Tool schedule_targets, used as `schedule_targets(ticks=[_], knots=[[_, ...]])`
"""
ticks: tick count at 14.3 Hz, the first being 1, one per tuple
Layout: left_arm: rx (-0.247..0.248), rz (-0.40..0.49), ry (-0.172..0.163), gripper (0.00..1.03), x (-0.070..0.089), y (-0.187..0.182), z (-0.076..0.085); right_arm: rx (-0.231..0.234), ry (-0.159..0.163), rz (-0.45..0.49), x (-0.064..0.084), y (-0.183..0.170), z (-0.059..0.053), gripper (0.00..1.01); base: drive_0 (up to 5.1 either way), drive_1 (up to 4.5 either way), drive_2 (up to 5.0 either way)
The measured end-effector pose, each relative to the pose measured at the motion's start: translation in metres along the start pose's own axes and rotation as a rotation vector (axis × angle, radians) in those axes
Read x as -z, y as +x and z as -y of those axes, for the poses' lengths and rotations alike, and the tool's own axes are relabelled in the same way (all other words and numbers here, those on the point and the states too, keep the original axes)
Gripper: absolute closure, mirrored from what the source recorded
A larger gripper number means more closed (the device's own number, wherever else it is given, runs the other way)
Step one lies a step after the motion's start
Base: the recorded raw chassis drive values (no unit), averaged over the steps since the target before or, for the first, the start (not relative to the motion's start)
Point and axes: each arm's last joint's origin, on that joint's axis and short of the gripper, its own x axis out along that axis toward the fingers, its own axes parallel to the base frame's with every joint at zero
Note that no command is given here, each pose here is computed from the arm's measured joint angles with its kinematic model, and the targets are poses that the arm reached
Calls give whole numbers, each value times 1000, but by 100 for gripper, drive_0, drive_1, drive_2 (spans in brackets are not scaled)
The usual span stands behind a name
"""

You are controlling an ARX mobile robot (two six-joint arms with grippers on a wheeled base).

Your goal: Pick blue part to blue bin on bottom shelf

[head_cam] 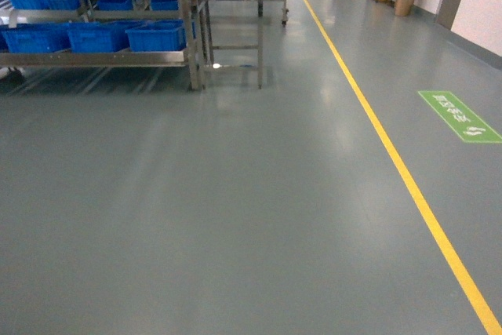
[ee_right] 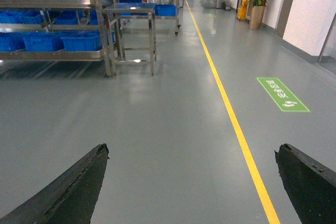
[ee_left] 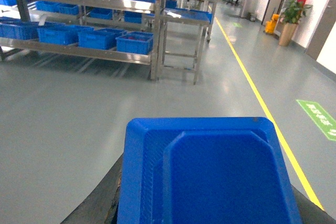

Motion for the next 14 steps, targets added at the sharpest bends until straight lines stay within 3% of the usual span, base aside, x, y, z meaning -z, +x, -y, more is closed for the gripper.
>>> schedule_targets(ticks=[11,14], knots=[[-1,0,-4,59,0,0,0,0,0,0,0,0,0,3,-85,-85,-85],[-3,-5,-4,59,1,1,0,0,0,1,0,0,0,3,-2,422,-426]])
